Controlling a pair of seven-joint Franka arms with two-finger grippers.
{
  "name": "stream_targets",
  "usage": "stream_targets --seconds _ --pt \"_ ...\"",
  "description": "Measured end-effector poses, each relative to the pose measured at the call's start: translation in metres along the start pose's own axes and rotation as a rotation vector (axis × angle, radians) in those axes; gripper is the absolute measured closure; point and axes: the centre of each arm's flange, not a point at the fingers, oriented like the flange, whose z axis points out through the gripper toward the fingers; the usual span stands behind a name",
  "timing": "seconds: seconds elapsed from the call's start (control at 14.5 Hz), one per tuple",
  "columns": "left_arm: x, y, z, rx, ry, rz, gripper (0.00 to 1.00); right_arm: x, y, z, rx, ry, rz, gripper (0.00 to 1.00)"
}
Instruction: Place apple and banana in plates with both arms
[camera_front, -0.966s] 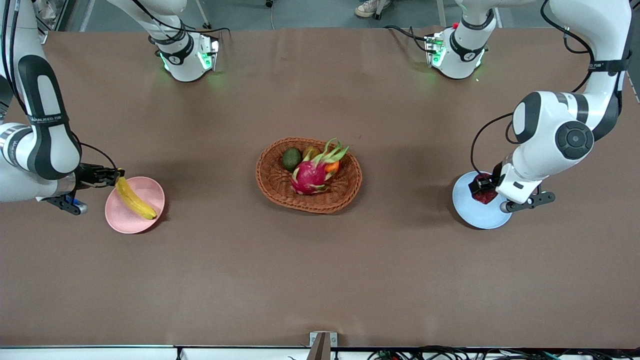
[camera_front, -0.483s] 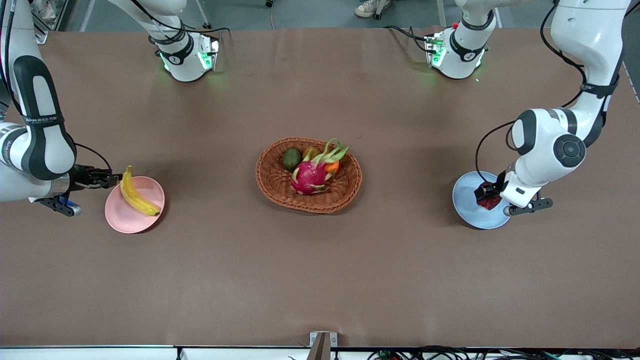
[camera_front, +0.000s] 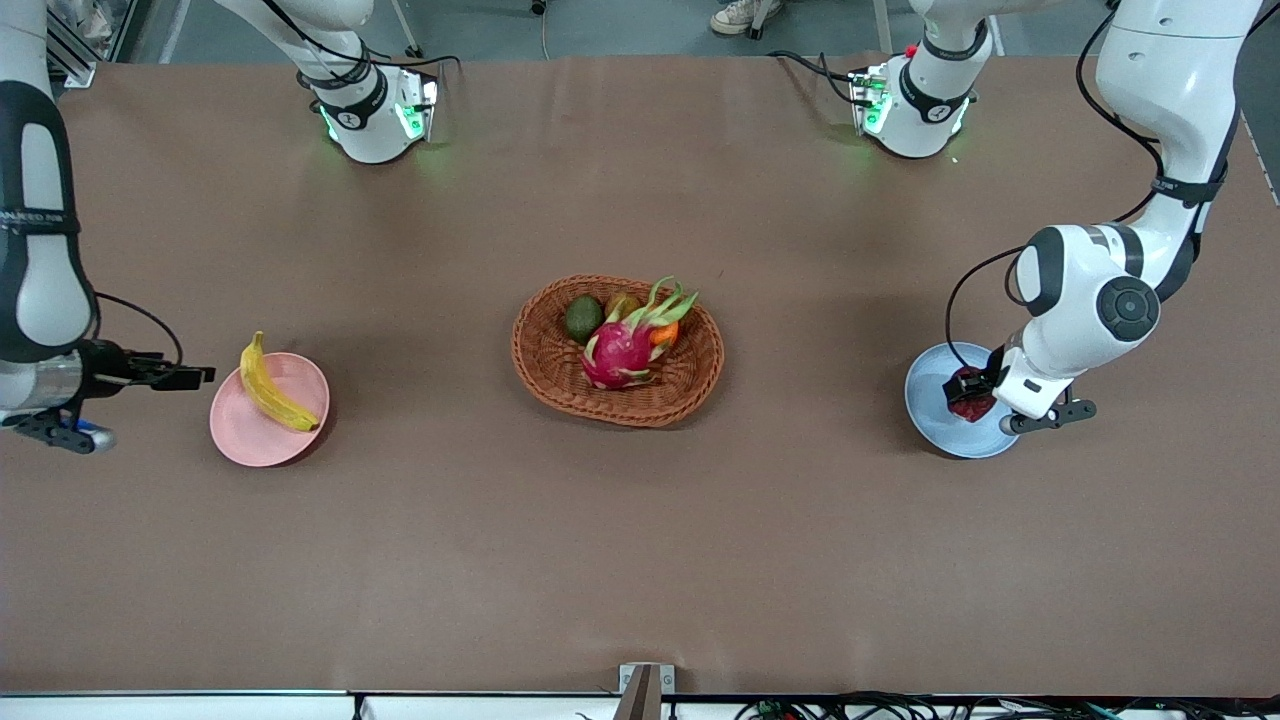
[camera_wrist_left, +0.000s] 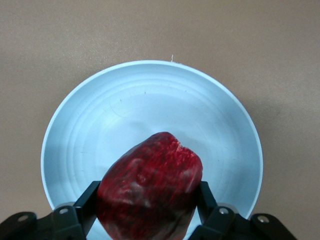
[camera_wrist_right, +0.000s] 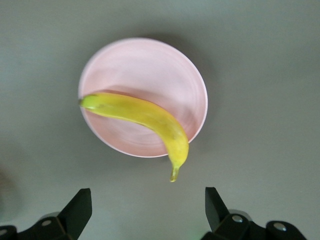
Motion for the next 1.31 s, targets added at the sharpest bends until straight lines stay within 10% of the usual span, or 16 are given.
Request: stream_targets --seconds 0.14,0.62,1.31 --pt "0.004 0.001 -0.007 -0.003 0.015 0.0 0.0 -0.01 -0.034 -0.037 -0.041 0.057 -0.057 0.0" --pt "0.007 0.001 -0.15 0.026 0.019 0.066 0.0 -0.108 -0.077 -0.159 -0.067 0.175 -0.13 0.0" --pt "-0.017 0.007 -0.379 -0.012 0.064 0.128 0.0 -0.137 -0.104 -0.194 -0.078 0.171 -0.176 0.0"
